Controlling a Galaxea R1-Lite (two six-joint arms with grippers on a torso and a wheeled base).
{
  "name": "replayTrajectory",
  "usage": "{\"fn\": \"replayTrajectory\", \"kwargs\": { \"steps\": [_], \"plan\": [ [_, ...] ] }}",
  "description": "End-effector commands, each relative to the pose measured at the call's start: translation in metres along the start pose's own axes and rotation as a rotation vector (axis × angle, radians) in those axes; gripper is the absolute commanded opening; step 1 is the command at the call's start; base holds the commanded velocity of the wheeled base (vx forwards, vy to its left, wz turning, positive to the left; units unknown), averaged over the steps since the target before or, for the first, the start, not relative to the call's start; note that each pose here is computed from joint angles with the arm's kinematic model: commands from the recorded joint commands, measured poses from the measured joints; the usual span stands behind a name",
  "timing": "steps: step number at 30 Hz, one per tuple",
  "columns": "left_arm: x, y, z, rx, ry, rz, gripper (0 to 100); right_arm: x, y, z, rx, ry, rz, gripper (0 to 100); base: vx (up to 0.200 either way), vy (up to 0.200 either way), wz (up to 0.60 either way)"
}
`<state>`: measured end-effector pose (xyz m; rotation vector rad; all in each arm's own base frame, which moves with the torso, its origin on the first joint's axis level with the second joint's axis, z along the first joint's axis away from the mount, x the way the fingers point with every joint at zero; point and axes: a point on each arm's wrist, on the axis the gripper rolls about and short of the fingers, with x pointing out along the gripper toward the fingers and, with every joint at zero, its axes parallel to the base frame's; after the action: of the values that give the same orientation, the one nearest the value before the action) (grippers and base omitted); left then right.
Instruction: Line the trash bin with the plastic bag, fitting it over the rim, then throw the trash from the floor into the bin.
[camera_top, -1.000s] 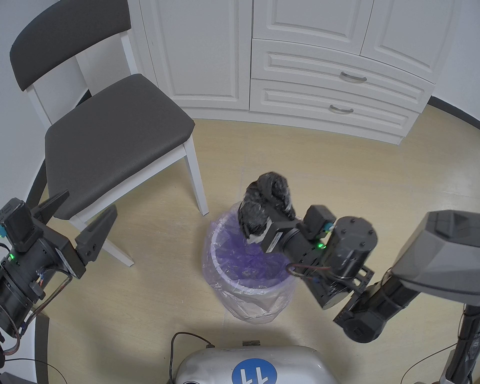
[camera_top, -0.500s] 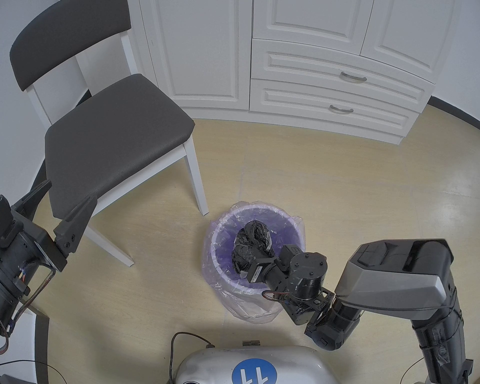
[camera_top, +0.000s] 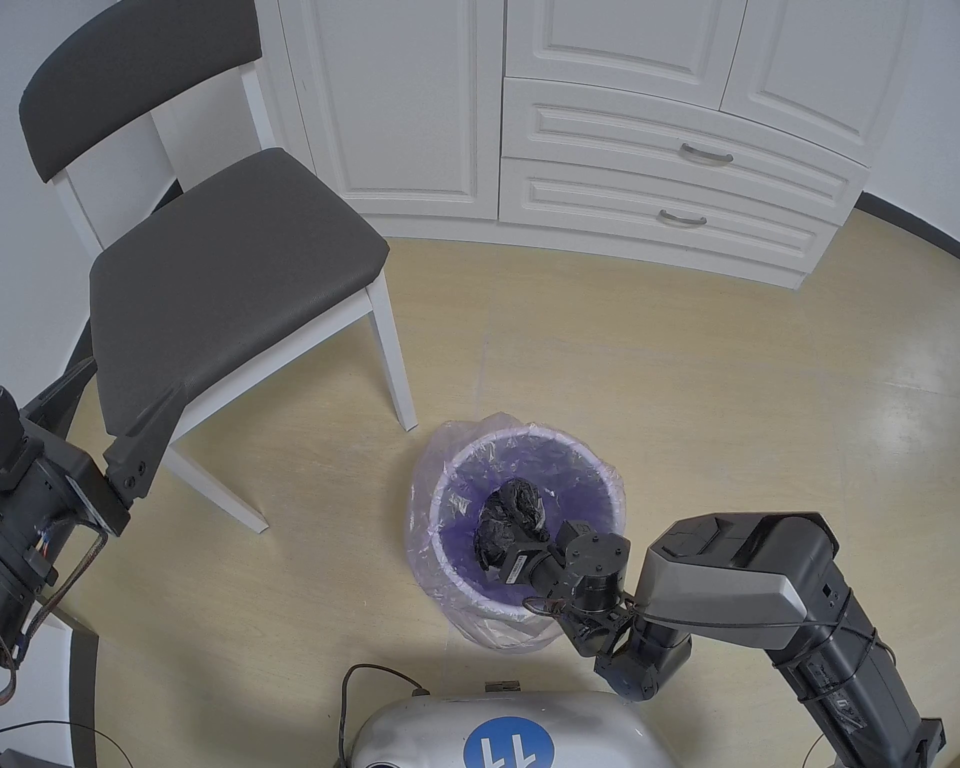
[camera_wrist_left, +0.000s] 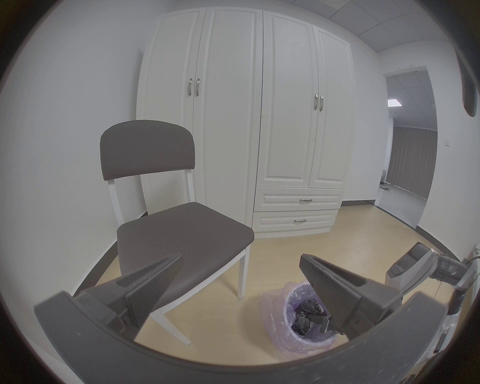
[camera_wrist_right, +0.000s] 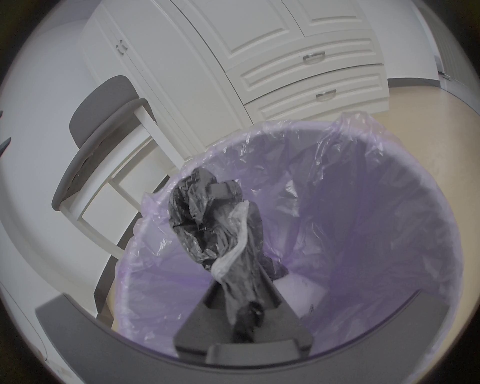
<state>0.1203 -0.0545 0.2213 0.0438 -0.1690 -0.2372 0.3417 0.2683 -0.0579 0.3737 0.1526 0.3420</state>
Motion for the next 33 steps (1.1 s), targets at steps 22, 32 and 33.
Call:
{"fn": "replayTrajectory", "kwargs": {
  "steps": [22,32,33],
  "plan": [
    [0.001,0.0,-0.003,0.003,0.015,-0.001,100,-0.009,0.021,0.057,-0.072,-0.112,0.039,0,0.0,0.0,0.0],
    [0.002,-0.001,-0.004,0.005,0.017,0.0,100,-0.014,0.019,0.049,-0.109,-0.081,0.029,0,0.0,0.0,0.0],
    [0.002,-0.001,-0.004,0.005,0.017,0.0,100,-0.013,0.017,0.047,-0.12,-0.077,0.024,0,0.0,0.0,0.0]
  ]
}}
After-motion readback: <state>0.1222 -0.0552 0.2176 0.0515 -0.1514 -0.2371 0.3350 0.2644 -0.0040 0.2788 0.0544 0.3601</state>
